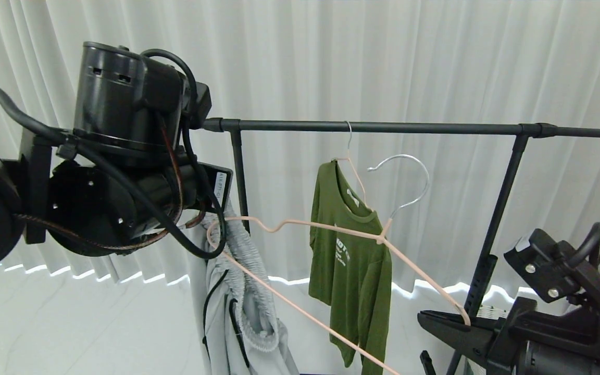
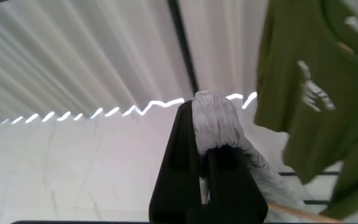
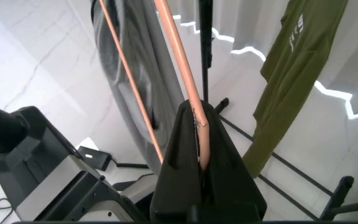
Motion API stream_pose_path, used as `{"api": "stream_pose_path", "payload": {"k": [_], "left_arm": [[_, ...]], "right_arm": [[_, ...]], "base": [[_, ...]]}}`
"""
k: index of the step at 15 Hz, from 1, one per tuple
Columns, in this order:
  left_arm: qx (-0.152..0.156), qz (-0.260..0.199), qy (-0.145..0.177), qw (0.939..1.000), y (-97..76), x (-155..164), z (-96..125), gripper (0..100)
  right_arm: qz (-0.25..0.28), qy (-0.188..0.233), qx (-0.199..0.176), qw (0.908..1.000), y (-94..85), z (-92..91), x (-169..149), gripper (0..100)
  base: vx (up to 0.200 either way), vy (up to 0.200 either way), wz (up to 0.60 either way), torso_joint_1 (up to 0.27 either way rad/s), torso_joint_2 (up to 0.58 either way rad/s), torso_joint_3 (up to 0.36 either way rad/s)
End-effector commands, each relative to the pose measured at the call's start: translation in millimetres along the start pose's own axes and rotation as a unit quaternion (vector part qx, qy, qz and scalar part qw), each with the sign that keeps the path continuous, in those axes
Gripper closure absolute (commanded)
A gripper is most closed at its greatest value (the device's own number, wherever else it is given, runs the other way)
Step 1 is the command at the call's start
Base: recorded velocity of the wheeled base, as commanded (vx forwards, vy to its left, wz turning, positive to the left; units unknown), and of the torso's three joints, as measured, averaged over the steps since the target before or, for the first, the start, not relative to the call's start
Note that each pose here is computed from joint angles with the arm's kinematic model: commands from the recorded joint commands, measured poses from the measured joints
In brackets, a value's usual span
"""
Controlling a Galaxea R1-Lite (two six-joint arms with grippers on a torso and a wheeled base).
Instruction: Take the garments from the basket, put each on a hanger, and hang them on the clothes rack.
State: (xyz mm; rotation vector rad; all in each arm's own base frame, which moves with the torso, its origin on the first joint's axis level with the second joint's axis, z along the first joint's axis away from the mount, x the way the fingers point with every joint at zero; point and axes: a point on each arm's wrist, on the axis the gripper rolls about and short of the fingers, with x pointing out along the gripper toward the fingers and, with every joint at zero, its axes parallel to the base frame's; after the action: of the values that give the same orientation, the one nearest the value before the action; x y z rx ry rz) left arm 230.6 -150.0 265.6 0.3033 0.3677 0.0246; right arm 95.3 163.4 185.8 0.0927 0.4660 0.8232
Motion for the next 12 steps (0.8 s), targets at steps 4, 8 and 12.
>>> {"api": "stream_pose_path", "payload": {"k": [4, 8, 12], "left_arm": [[0.007, 0.002, 0.008, 0.9999, -3.4, 4.9, -2.7, 100], [0.010, 0.001, 0.013, 0.9999, -4.5, 5.5, -6.0, 100], [0.015, -0.022, 0.000, 0.9997, -15.0, -3.9, -2.7, 100]], "right_arm": [[-0.014, -0.002, 0.004, 0.9999, -9.7, -4.6, -15.9, 100], [-0.026, -0.006, 0.008, 0.9996, -13.7, -2.8, -15.5, 100], [0.007, 0.008, -0.002, 0.9999, -5.7, -5.9, -13.9, 100]], "base": [[0.000, 0.000, 0.00, 0.000, 0.00, 0.000], [0.000, 0.000, 0.00, 0.000, 0.00, 0.000], [0.000, 0.000, 0.00, 0.000, 0.00, 0.000]]}}
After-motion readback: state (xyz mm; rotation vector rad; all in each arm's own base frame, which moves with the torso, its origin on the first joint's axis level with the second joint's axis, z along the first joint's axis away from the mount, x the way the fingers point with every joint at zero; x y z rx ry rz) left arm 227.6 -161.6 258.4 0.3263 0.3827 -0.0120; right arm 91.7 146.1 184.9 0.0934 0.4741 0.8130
